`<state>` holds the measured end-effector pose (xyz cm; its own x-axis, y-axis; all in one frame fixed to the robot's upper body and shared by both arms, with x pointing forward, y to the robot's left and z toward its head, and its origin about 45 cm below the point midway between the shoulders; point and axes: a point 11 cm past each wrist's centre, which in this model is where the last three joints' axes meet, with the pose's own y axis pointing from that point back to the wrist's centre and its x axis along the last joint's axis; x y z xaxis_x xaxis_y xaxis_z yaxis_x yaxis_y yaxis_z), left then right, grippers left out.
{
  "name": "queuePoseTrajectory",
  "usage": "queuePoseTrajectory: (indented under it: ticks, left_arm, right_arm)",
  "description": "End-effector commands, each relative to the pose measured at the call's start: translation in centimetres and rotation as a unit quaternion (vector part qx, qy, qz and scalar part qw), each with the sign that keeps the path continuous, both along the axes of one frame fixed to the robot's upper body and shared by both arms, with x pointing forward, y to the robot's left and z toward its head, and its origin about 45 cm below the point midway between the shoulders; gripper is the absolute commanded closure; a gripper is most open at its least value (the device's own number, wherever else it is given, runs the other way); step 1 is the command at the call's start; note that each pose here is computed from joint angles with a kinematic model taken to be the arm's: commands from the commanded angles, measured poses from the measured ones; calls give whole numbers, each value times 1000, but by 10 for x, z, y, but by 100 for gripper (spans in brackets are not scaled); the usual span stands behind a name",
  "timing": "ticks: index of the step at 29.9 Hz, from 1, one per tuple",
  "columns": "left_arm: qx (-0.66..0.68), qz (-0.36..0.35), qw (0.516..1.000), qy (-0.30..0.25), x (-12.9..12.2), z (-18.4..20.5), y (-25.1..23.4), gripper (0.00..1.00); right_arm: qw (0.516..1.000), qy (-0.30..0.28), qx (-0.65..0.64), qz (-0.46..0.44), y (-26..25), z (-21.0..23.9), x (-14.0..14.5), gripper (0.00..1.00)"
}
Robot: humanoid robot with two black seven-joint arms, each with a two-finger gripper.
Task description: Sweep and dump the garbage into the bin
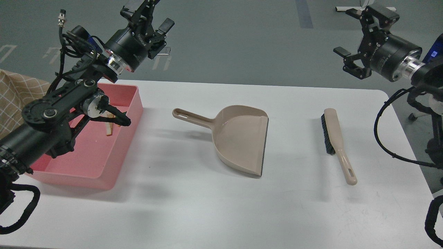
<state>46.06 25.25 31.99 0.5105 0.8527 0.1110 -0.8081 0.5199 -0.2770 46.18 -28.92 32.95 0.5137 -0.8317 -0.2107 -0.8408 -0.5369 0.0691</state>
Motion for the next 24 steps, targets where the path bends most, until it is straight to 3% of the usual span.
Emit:
queuePoseTrajectory:
  ticks: [1, 9, 17, 24]
  left_arm:
    - [-34, -14, 999, 18, 2, -5, -2, 2]
    - [-83, -54, 994, 51, 0, -19, -15, 2]
    - [-95, -57, 991, 77, 3, -40, -20, 2]
    - [-102, -70, 988, 95, 0, -53, -24, 2]
  right_arm:
    - [994, 20, 105, 16, 13, -2, 5, 1]
    - [974, 53, 215, 48, 48, -15, 5, 0]
    - [965, 86, 233, 83, 85, -31, -1, 0]
    - [961, 112, 239, 81, 86, -48, -4, 0]
